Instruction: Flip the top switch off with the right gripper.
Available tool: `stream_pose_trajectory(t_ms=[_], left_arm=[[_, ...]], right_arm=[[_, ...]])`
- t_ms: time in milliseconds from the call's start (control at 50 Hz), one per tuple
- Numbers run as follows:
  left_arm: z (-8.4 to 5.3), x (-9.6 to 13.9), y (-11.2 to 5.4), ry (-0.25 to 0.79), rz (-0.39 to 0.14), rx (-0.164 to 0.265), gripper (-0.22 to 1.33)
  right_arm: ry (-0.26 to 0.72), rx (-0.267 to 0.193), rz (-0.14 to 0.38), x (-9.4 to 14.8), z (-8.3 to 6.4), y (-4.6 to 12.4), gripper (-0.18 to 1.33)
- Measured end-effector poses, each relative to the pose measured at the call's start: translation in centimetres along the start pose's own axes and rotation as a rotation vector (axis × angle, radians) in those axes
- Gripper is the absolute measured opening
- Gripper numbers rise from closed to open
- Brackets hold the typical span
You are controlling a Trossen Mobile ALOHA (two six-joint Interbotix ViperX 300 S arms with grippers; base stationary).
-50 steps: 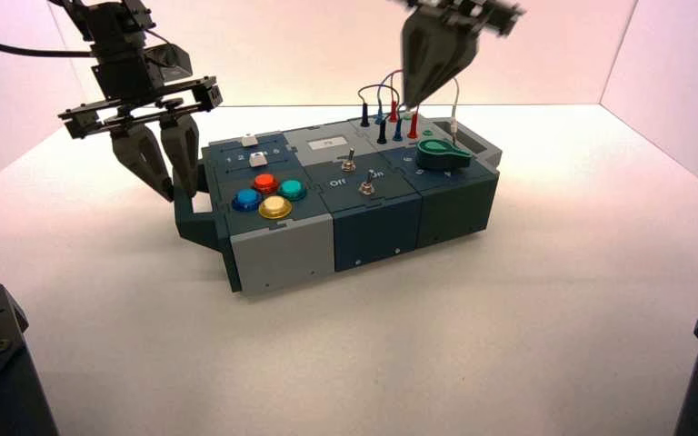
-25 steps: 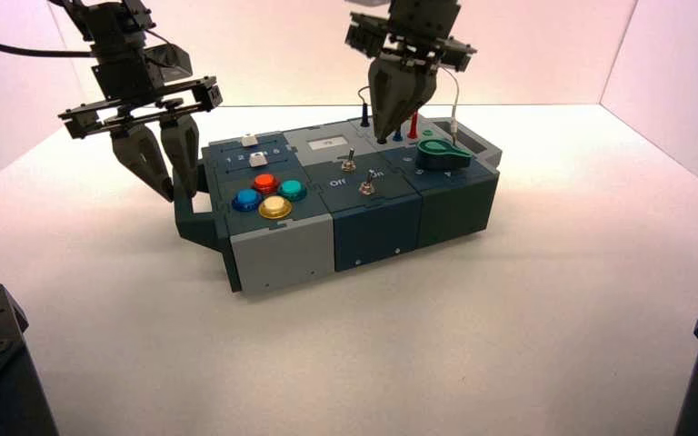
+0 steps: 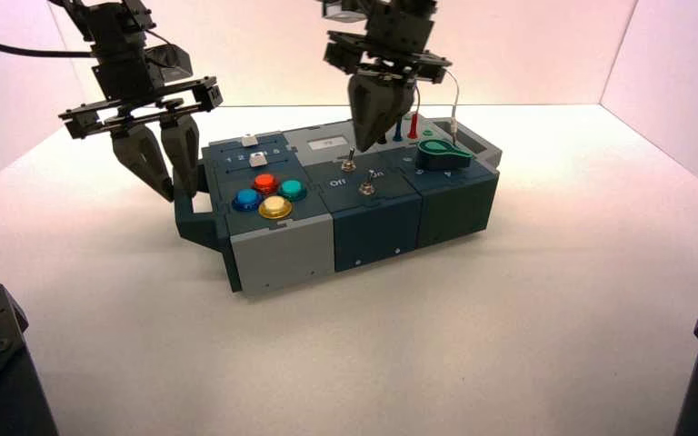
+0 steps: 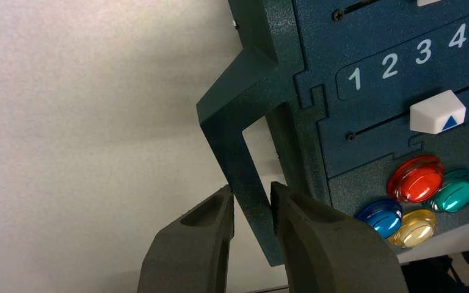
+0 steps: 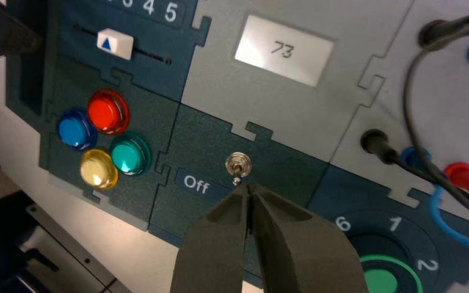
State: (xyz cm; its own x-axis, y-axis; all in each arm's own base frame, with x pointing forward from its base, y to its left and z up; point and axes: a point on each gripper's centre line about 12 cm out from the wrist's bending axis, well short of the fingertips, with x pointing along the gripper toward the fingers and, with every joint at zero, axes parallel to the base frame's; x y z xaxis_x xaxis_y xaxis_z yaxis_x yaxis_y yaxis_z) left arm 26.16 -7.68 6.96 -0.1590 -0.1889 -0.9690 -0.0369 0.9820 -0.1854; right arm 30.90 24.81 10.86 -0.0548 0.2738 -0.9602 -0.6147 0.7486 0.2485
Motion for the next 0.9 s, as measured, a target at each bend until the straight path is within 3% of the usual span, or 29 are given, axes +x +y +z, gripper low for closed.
stream_pose_trajectory(t_ms=[900], left_arm=[[0.05,-0.03,-0.02,-0.001,0.0,-0.001,0.63]], right_arm=[[0.036,-0.021,0.01,0.64,0.12,0.71,-0.14]])
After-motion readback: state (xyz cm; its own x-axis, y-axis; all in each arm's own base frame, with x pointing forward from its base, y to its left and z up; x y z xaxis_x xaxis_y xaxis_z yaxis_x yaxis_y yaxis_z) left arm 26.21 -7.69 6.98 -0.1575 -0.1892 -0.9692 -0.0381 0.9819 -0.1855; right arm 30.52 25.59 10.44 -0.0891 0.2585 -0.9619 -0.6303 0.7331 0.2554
